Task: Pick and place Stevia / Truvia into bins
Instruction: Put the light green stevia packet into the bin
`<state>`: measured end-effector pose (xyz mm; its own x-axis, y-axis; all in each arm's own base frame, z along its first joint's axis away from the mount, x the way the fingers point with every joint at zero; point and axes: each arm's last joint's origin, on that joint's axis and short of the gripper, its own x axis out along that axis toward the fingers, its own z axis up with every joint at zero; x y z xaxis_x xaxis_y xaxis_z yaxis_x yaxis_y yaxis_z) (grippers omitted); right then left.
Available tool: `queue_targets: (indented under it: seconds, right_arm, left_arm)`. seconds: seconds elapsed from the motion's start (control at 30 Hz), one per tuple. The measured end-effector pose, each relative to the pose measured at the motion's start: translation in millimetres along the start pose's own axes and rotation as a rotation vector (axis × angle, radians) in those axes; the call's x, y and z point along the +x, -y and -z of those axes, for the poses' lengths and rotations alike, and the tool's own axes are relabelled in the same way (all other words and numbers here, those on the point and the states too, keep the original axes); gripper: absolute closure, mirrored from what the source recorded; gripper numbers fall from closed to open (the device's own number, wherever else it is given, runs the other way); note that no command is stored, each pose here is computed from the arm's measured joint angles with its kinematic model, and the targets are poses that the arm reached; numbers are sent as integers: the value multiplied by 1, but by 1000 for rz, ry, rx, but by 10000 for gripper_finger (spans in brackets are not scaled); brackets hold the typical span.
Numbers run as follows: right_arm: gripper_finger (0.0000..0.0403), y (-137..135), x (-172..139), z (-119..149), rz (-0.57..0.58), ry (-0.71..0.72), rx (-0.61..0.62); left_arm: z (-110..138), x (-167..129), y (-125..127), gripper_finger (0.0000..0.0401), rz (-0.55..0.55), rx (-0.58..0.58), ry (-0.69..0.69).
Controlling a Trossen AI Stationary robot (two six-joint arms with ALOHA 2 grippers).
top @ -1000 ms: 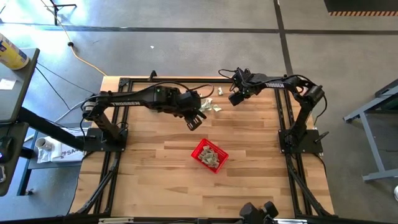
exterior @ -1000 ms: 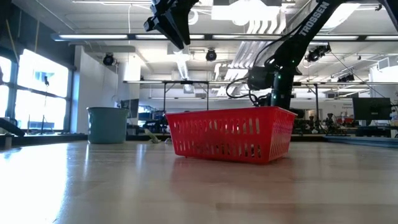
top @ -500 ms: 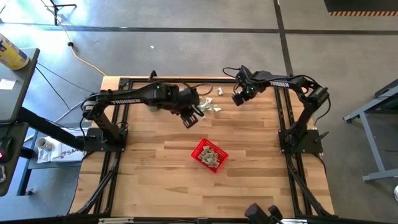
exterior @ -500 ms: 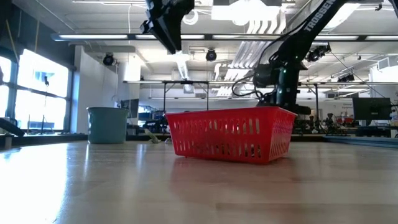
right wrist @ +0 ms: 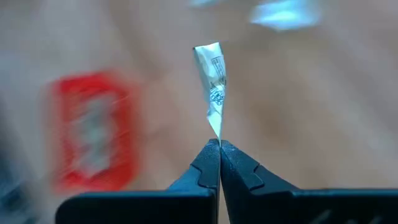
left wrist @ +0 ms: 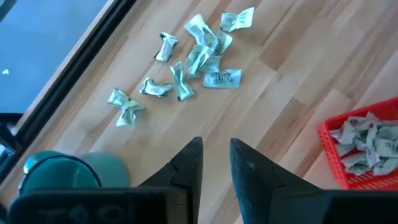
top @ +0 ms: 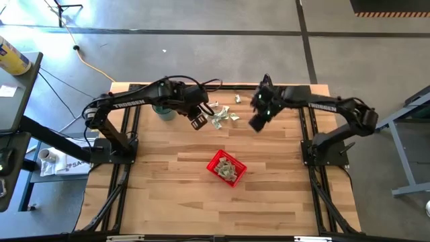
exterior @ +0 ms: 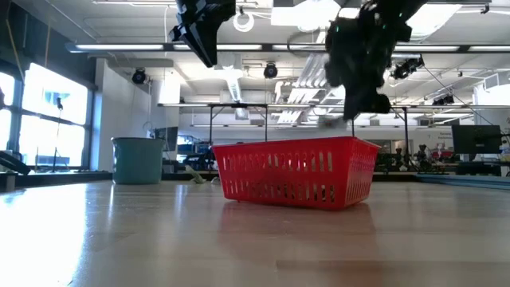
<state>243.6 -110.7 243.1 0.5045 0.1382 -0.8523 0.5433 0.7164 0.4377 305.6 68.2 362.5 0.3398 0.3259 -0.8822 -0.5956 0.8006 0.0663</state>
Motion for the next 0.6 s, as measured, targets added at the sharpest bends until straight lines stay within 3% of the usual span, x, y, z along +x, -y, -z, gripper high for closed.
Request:
queue_targets:
  seconds: [0.1, 0.33, 0.47, 0.6]
  right_arm:
    - [402, -35, 9, 16, -145, -93, -84]
    - [402, -104, 37, 49, -323, -176, -265]
    - [401, -126, 58, 51, -354, -126, -219]
    - [377, -130, 85, 51, -318, -136, -159]
  left_arm:
    - [1, -3, -2, 290, -2, -1, 1]
    - [9, -7, -13, 290, -76, 18, -42]
    - [15, 7, -23, 291, -32, 61, -74]
    - [33, 29, -36, 290, 20, 35, -120]
